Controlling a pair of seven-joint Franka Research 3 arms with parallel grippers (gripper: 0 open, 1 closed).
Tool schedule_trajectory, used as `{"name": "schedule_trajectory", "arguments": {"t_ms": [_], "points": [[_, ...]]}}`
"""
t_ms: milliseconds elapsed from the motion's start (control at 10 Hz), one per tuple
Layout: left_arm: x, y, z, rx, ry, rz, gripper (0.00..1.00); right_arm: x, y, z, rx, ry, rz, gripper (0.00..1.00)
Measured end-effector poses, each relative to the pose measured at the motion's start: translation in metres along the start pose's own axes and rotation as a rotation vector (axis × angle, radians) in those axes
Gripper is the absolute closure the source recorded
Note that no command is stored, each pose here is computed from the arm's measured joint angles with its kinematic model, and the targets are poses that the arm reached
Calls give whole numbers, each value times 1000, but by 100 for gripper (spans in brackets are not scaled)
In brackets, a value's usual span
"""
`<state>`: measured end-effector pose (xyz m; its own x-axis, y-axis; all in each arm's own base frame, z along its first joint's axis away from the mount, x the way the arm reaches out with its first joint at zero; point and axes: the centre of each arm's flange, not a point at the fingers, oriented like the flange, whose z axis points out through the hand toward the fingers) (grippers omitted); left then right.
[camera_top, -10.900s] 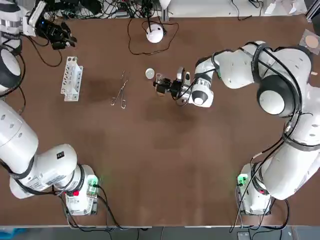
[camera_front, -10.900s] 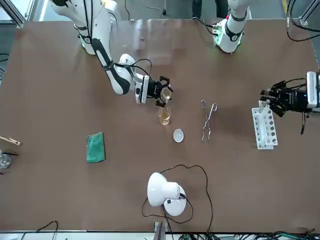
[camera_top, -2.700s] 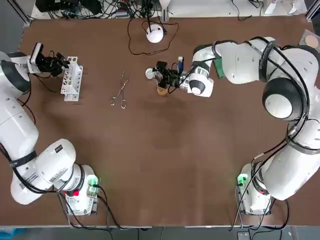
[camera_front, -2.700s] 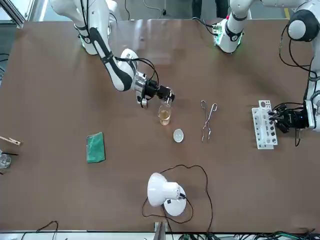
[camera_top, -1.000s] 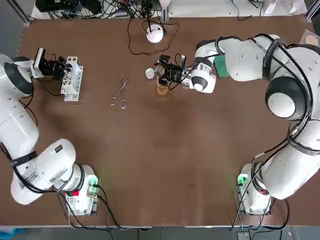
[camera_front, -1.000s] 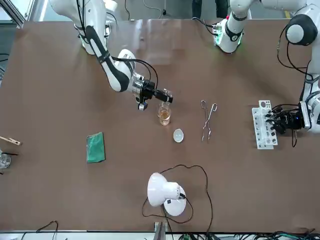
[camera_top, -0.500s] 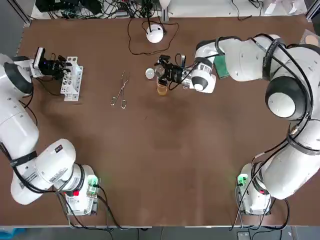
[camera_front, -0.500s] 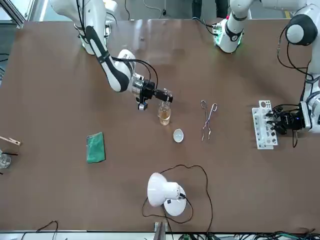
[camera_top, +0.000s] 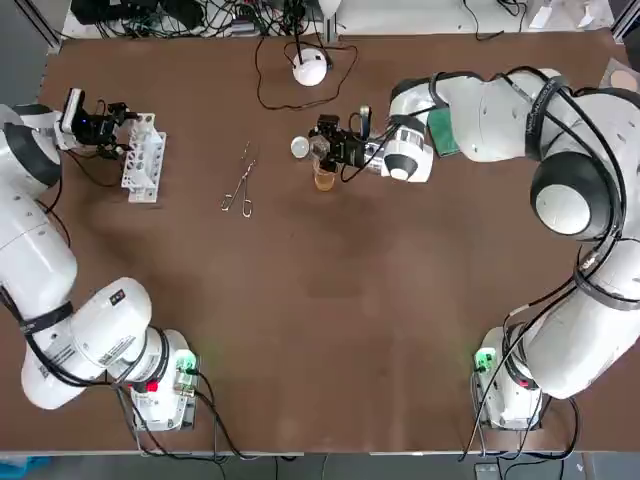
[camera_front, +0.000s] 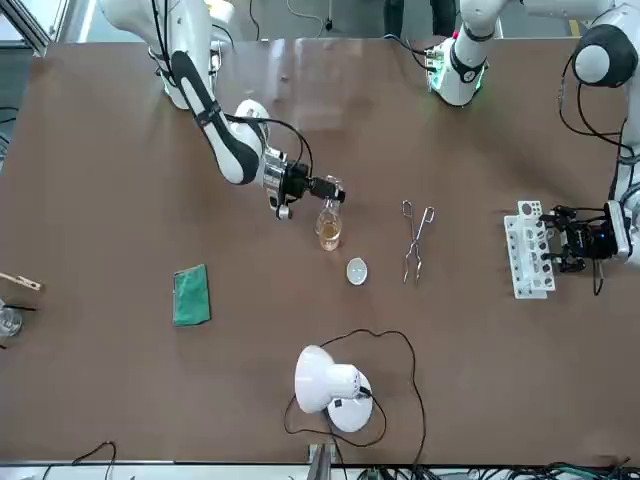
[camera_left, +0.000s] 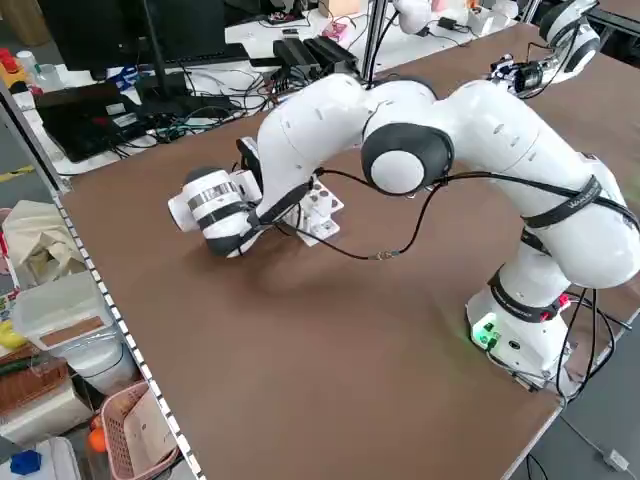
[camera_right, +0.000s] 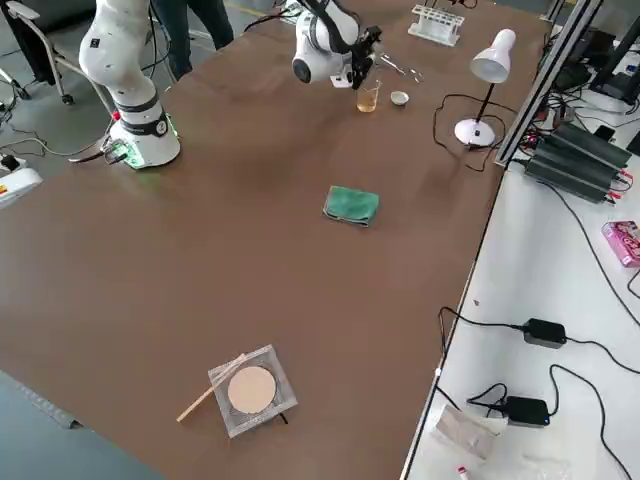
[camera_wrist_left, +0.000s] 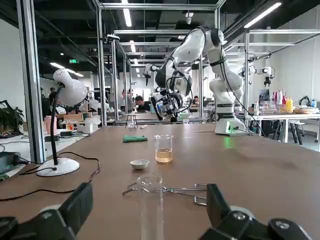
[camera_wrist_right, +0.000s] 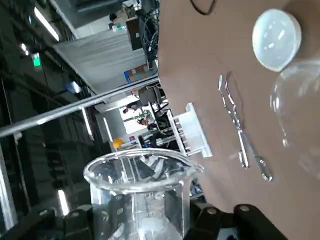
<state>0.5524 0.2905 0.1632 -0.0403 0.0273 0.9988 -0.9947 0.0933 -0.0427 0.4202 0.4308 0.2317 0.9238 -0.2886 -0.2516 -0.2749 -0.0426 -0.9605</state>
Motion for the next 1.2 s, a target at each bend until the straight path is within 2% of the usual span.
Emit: {"name": "schedule_trajectory", "arguments": {"t_ms": [400, 600, 800, 1000, 1200], "points": [[43, 10, -29, -13, -123, -15, 0, 10, -15, -8, -19, -1, -322, 62], [88, 4, -36, -19, -207, -34, 0, 13, -32, -13, -28, 4, -507, 62], [145, -4, -37, -19, -321, -66, 0, 23, -45, -26, -78, 17, -738, 62], [187, -20, -21, -29, -412, -72, 0, 31, -46, -41, -113, 23, -914, 62], [207, -46, 15, -59, -470, -70, 0, 47, -37, -63, -158, 28, -1073, 62]]}}
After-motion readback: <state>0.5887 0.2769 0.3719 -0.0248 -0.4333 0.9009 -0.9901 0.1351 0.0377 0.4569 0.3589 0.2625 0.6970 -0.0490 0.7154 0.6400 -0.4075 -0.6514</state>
